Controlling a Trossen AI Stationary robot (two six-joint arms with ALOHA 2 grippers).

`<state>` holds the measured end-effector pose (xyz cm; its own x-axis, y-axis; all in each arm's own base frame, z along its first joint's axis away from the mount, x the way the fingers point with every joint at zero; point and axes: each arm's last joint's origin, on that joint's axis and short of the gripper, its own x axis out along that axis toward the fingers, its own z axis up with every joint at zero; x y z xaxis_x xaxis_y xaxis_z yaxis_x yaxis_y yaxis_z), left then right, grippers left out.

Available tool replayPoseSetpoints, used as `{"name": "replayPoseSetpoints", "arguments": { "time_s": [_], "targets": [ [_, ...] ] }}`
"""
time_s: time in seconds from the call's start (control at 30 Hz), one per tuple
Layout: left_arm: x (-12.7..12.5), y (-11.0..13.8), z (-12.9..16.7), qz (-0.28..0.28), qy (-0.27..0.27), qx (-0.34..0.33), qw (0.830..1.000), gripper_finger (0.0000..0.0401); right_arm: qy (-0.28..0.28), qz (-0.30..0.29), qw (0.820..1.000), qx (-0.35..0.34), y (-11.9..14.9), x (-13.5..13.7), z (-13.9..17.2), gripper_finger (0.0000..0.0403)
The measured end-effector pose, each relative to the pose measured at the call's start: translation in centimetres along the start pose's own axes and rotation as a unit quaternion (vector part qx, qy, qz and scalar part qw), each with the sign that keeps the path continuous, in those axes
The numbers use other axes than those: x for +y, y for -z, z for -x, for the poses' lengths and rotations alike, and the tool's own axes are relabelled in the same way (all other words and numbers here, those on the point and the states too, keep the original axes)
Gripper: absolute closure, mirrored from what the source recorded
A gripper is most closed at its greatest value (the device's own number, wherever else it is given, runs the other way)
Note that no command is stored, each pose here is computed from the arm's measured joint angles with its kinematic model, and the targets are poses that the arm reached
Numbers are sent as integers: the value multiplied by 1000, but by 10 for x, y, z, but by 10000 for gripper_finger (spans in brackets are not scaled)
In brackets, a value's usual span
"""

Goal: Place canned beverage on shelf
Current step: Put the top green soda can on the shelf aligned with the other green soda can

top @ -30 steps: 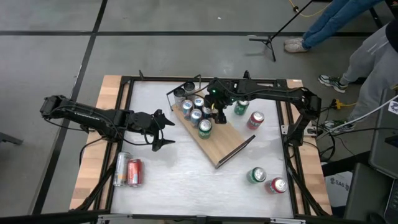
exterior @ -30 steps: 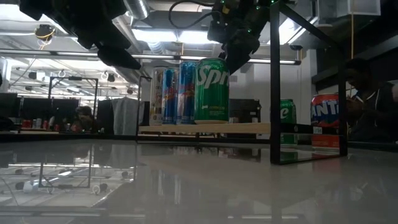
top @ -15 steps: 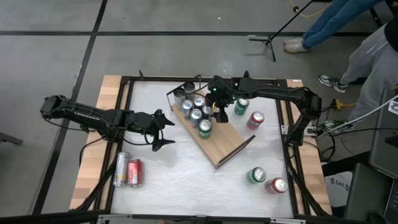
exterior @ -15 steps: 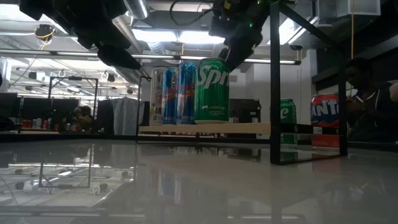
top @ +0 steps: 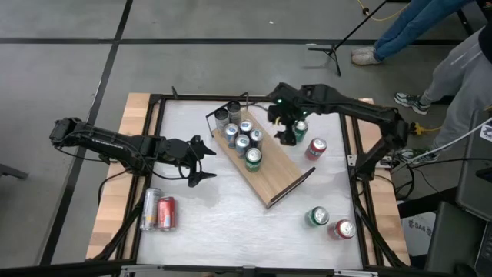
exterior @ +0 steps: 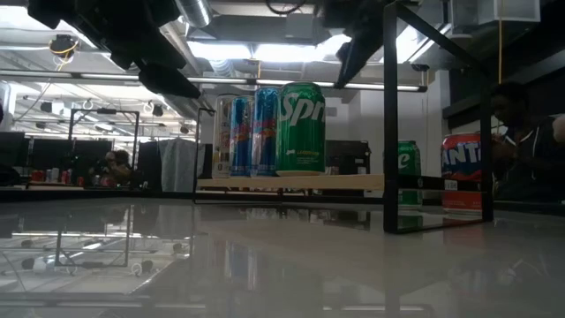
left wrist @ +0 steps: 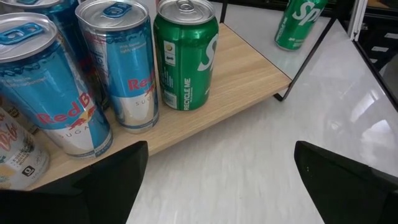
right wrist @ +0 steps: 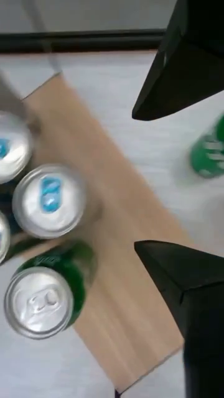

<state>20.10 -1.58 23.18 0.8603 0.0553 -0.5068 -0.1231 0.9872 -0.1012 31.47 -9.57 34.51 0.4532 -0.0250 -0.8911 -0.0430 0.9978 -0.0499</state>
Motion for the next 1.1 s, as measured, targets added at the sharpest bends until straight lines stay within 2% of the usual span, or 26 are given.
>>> {"name": "replayPoseSetpoints", "arguments": {
  "time_s": [0.1,0.2,0.37,0.5,0.63,1.1],
  "targets": [
    [0,0,0,0,0,0,1000,7,14,-60,998,6,14,-11,10,81],
    [0,0,0,0,-4,-1,1000,7,57,-151,987,16,33,-27,18,81],
    [0,0,0,0,-4,-1,1000,7,93,-318,942,49,66,-50,10,81],
    [0,0,0,0,-4,-1,1000,7,99,-404,906,71,84,-59,-2,81],
    [0,0,0,0,-4,-1,1000,7,102,-445,885,86,94,-61,-12,81],
    [0,0,0,0,-4,-1,1000,7,117,-492,858,91,109,-59,-39,81]
  ]
}}
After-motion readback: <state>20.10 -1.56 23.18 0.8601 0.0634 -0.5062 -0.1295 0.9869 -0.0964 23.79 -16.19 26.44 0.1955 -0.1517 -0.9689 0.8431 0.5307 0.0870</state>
